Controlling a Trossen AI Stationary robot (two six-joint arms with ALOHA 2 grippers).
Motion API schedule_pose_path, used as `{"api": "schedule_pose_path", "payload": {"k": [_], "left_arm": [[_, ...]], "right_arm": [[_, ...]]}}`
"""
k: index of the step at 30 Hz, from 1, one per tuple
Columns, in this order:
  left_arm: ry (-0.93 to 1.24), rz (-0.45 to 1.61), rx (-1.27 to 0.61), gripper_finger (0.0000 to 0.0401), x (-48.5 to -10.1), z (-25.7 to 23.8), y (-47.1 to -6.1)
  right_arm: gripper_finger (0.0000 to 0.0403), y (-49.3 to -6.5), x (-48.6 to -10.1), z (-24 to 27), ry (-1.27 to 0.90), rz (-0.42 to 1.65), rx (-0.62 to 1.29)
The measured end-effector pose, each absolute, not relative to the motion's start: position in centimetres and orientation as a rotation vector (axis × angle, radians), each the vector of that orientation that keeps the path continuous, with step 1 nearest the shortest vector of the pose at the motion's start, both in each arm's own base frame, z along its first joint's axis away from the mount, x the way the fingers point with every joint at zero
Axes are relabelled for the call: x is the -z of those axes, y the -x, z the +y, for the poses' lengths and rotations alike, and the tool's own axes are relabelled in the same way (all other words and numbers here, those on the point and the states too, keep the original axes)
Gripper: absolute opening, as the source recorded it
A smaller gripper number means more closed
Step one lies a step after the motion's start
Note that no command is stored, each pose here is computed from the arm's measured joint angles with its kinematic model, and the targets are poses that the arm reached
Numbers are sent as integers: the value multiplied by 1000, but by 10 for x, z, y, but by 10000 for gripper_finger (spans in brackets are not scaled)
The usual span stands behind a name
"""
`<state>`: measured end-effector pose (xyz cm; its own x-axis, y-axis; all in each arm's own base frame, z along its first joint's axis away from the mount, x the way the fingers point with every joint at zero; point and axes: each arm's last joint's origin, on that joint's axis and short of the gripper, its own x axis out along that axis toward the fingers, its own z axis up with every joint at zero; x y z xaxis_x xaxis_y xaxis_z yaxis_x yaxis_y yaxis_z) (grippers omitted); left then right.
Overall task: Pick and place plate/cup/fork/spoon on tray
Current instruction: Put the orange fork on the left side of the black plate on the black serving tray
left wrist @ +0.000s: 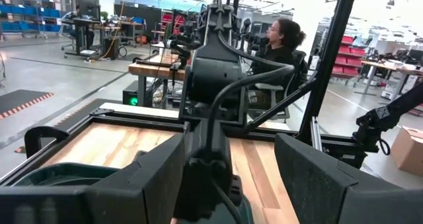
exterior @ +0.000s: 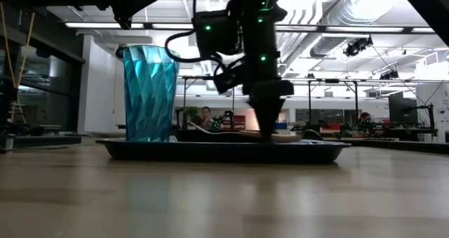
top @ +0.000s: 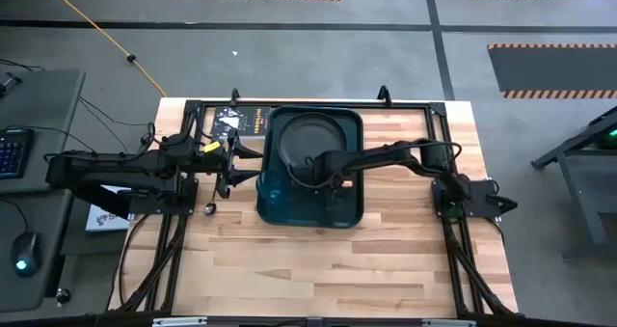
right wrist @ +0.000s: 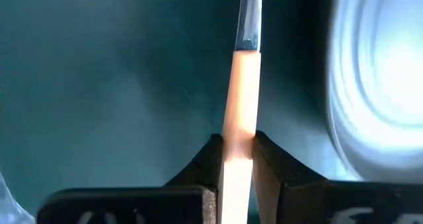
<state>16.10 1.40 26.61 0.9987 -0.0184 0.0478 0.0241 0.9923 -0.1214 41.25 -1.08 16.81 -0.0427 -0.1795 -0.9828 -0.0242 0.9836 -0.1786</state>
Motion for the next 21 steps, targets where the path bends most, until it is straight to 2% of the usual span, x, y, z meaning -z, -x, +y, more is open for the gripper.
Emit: {"api": "schedule_pose_path", "payload": {"k": [8,14,21], "left_arm": [[122,-47,21,227,-266,14,-161],[122,-47,21,227,-266,14,-161],[122,-46,21,227,-266,14,-161]], "right_arm": [[31,-428,-155,-12,199,1542,68],[33,-432,-154,-19,200,1500,96],[74,-433,-154,-24,158,1484,150]]}}
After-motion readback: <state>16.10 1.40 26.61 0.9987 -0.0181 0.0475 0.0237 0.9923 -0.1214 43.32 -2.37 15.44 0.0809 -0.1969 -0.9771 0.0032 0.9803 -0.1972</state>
